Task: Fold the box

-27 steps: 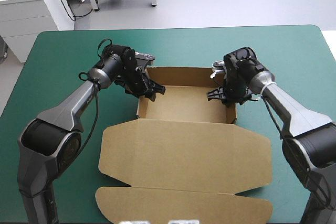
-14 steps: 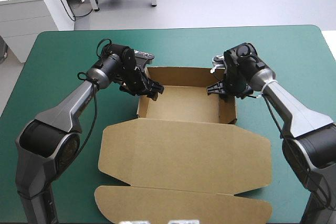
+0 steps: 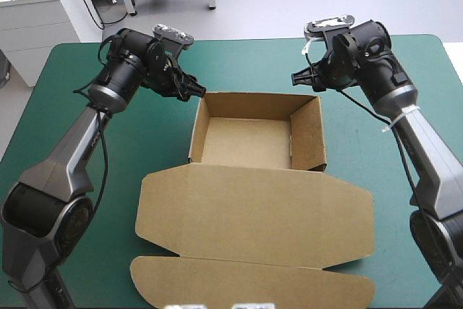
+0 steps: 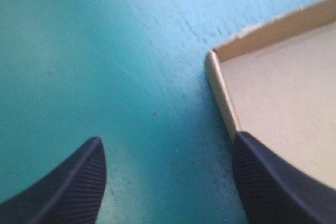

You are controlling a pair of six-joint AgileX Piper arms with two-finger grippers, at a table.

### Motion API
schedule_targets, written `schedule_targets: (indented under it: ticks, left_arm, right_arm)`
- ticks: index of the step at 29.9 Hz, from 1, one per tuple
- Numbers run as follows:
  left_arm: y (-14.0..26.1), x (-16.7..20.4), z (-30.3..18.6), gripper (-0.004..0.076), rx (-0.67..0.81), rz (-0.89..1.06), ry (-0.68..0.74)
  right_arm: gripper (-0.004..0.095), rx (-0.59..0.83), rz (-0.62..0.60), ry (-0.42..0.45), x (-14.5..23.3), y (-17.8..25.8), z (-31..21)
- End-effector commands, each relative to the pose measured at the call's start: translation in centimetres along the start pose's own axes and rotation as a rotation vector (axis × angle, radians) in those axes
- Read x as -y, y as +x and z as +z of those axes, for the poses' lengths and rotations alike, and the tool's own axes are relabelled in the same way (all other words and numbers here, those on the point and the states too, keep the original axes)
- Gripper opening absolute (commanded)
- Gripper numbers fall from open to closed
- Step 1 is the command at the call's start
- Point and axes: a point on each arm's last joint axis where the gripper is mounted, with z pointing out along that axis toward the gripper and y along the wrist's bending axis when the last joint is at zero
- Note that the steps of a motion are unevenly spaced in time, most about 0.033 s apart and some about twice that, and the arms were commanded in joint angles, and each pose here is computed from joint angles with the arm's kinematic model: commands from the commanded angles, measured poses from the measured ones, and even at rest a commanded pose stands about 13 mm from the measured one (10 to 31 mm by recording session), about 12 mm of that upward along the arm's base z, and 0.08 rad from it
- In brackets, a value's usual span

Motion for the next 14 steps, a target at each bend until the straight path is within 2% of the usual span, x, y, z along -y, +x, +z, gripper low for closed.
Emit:
schedule_targets:
  ticks: [1,3,4,5,8,14]
  left_arm:
    - [0.4,-0.9,-6.4,0.028,0.099,-0.037,-0.024]
    - [0.7,-0.6,-7.9,0.0141,0.13,-0.05,0.02]
    - [0.8,-0.5,-8.7,0.0029,0.148,-0.057,0.044]
    - [1.0,-0.5,-9.5,-0.0006,0.164,-0.049,0.052]
    - [1.6,-0.5,-11.7,-0.0007,0.213,-0.041,0.076]
    - [4.0,-0.5,-16.4,-0.0008,0.297,-0.019,0.101]
  right_arm:
    - [0.0448,0.059,0.052,-0.003,0.8,0.3,-3.0]
    - [0.0448,0.033,0.051,-0.005,0.7,0.6,-2.4]
    - [0.0448,0.013,0.05,-0.01,0.6,0.9,-1.9]
    - [0.0448,-0.009,0.05,-0.019,0.4,1.3,-1.5]
    - [0.0448,-0.072,0.056,-0.052,-0.2,2.1,-0.1]
    - [0.0448,-0.155,0.05,-0.001,0.3,3.0,2.8]
